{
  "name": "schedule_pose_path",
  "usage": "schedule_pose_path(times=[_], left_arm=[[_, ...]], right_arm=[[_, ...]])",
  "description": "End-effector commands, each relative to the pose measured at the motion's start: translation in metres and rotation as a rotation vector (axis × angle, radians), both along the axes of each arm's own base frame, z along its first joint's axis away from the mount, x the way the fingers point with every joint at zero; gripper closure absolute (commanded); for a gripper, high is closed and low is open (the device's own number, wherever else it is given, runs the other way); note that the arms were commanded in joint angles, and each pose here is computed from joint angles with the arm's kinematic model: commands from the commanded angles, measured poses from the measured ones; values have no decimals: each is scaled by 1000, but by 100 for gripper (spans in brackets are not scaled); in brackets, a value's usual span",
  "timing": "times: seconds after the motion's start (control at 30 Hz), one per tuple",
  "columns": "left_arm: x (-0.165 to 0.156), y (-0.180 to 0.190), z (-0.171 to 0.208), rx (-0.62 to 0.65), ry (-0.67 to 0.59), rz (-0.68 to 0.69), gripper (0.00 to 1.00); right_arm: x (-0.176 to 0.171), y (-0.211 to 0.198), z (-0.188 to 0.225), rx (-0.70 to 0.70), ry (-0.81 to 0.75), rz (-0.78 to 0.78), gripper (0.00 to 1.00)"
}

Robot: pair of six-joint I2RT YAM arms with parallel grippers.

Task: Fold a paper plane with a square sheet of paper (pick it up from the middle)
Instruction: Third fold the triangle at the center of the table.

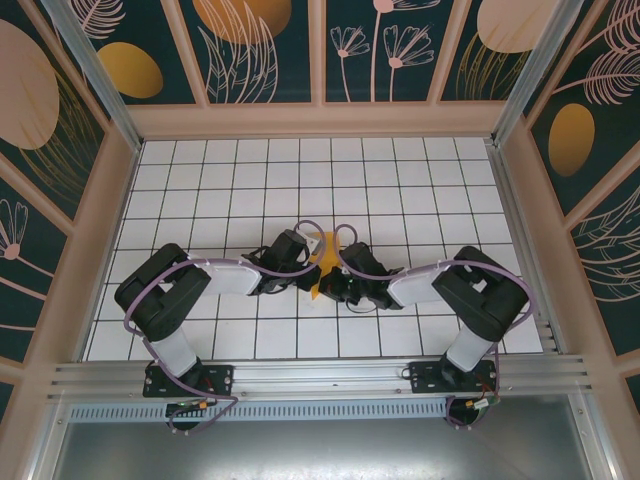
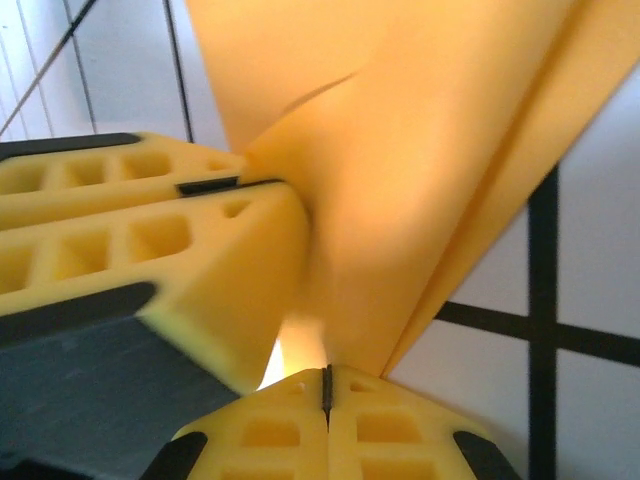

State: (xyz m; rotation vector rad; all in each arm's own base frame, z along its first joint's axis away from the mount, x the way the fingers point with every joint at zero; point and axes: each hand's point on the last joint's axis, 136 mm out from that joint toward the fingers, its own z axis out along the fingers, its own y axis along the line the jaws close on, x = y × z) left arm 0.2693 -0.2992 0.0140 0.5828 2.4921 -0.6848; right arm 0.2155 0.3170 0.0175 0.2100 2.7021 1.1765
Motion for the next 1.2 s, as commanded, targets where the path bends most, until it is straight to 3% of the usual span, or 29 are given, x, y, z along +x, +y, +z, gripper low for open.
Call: schedule_pose_path(times=[0.0, 0.47, 0.97, 1.17], left_arm=[[-16, 14, -26, 73, 73, -9, 86], [-15, 16, -27, 91, 69, -4, 86], [-14, 17, -27, 99, 68, -1, 86], [-13, 17, -28, 100, 65, 2, 86]], right_arm=[[2, -6, -13, -44, 8, -18, 100], [35, -13, 40, 62, -115, -41, 100], [39, -8, 25, 48, -87, -26, 100], [37, -24, -11, -67, -40, -49, 100]])
